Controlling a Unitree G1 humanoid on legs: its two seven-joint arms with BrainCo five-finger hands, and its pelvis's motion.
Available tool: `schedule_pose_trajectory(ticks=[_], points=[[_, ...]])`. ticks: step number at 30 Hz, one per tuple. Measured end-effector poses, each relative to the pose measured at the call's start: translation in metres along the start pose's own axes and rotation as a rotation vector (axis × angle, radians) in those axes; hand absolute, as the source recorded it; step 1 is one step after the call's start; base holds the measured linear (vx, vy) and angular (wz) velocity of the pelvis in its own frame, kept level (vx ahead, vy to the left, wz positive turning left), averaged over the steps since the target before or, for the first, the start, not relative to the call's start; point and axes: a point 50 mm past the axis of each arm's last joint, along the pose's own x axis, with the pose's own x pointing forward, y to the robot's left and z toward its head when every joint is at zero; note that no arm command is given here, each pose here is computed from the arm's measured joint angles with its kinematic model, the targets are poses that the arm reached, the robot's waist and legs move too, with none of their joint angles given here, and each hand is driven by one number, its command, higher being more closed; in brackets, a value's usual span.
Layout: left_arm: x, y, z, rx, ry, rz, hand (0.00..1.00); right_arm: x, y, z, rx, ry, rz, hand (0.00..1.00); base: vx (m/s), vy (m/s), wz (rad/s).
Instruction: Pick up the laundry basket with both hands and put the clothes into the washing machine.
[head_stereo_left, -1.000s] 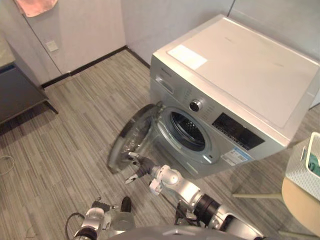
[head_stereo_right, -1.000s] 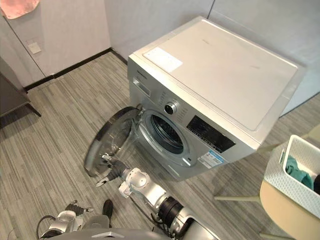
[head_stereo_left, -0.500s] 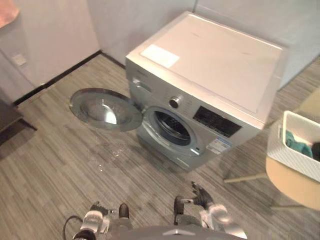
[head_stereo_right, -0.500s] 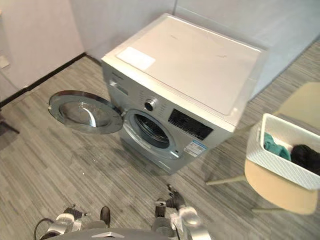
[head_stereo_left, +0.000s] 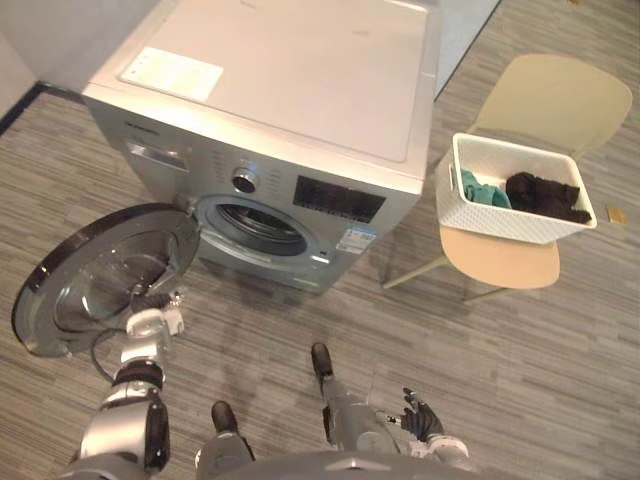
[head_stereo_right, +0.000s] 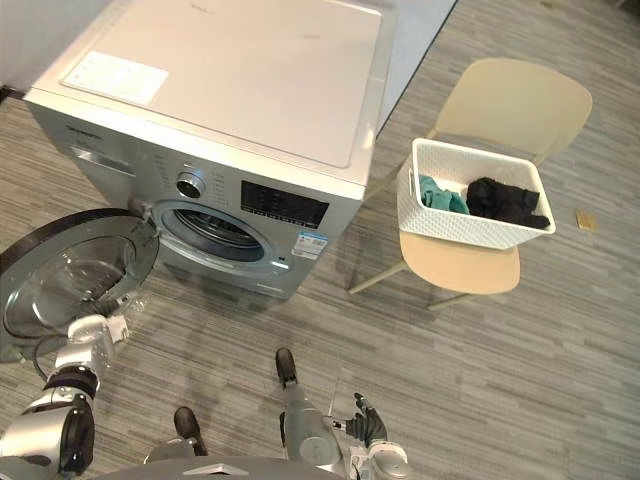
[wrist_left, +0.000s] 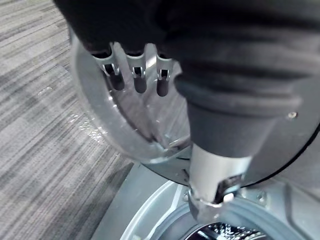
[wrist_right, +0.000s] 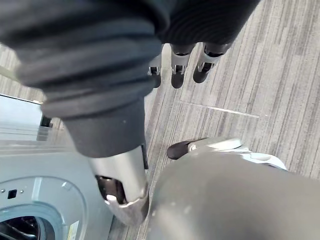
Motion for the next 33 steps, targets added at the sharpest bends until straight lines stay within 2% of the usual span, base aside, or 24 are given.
schedule_pose_trajectory(ticks=[3,6,20,24,29,33], points=[[0.003,0.011,-0.002,-0.01,0.026,0.046,0.0,0.0,0.006,0.002,0.013,-0.019,0.013,0.0,0.02,-0.01,-0.14],[0.001,0.004,-0.013,-0.008,0.085,0.03,0.0,0.001,0.007,0.003,0.013,-0.024,0.021,0.0,0.01,-0.004,-0.07],[0.002,0.019,-0.026,-0.043,0.165,0.078,0.0,0.001,0.007,0.004,0.024,-0.024,0.027,0.0,-0.02,-0.011,0.07],[-0.005,0.021,-0.051,-0.023,0.221,0.081,0.0,0.002,0.006,0.003,0.029,-0.017,0.025,0.0,-0.01,-0.015,0.2],[-0.031,0.007,-0.108,0.053,0.332,0.022,0.0,0.009,-0.001,-0.009,0.059,0.056,-0.016,0.0,-0.01,0.003,0.22],[-0.069,0.007,-0.168,0.177,0.454,-0.069,0.0,0.011,-0.03,-0.04,0.182,0.231,-0.183,0.0,0.0,0.01,0.28]])
